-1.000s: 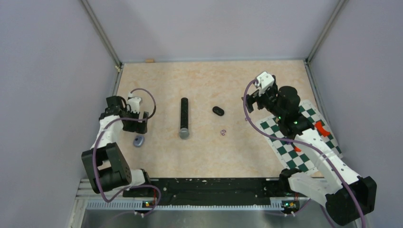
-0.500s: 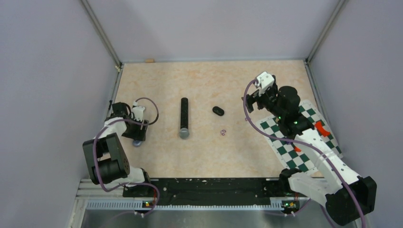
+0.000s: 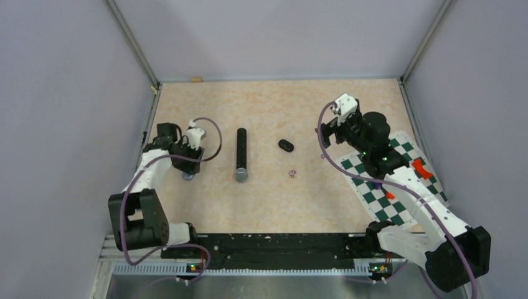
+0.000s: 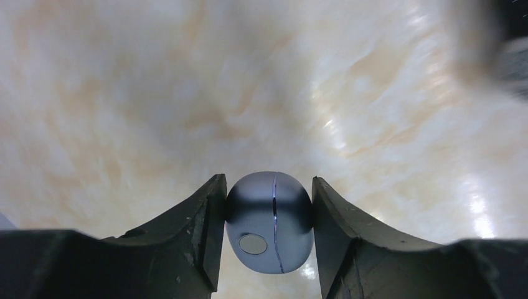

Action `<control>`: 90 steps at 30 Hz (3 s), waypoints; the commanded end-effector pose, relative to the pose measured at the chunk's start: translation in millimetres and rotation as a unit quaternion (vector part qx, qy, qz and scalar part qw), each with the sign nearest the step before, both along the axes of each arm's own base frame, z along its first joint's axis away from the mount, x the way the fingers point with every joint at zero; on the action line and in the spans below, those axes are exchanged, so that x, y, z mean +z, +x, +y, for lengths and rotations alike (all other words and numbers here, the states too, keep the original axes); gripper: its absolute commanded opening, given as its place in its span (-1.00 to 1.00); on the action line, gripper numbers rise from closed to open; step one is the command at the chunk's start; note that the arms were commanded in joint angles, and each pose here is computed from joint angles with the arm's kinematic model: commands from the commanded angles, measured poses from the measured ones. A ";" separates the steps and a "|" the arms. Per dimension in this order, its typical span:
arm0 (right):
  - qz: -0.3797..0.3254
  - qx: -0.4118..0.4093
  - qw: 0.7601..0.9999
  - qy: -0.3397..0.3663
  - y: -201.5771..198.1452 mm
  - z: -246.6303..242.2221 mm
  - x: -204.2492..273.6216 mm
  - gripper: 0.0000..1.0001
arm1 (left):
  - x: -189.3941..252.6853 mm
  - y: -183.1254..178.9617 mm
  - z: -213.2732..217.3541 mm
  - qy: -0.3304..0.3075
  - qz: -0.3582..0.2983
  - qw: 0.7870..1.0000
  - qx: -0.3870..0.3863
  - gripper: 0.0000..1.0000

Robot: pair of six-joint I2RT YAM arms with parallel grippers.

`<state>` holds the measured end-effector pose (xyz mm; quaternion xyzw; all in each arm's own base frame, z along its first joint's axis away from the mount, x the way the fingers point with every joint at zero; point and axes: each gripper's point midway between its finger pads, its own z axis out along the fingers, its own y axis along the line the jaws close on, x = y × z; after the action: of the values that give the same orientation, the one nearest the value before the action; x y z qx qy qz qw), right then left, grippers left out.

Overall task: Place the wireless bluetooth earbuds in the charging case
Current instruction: Pick up the charging case from the corner of the board, then pass from the left arm to the right

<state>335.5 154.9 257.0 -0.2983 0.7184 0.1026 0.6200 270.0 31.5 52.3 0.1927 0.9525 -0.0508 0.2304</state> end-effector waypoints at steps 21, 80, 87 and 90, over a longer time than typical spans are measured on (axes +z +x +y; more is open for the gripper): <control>0.210 0.209 0.918 0.264 -15.5 84.3 -6.3 0.88 | 150.8 23.5 -331.3 0.033 -0.238 0.854 -0.462 -0.96; 0.128 0.119 0.924 0.339 23.6 100.7 -14.4 0.35 | 197.2 118.8 -391.6 -0.311 -0.068 0.946 0.065 -1.00; 0.146 0.149 0.920 0.332 13.3 112.3 -15.2 0.26 | 197.0 120.6 -389.0 -0.305 -0.073 0.947 0.070 -1.00; 0.147 0.151 0.920 0.331 12.7 113.3 -15.5 0.25 | 197.6 121.3 -387.1 -0.302 -0.077 0.947 0.072 -1.00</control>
<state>351.9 257.6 226.0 -0.1391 0.6914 0.4570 0.5420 382.4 -352.4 231.6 0.0521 0.8948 -0.2999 0.3266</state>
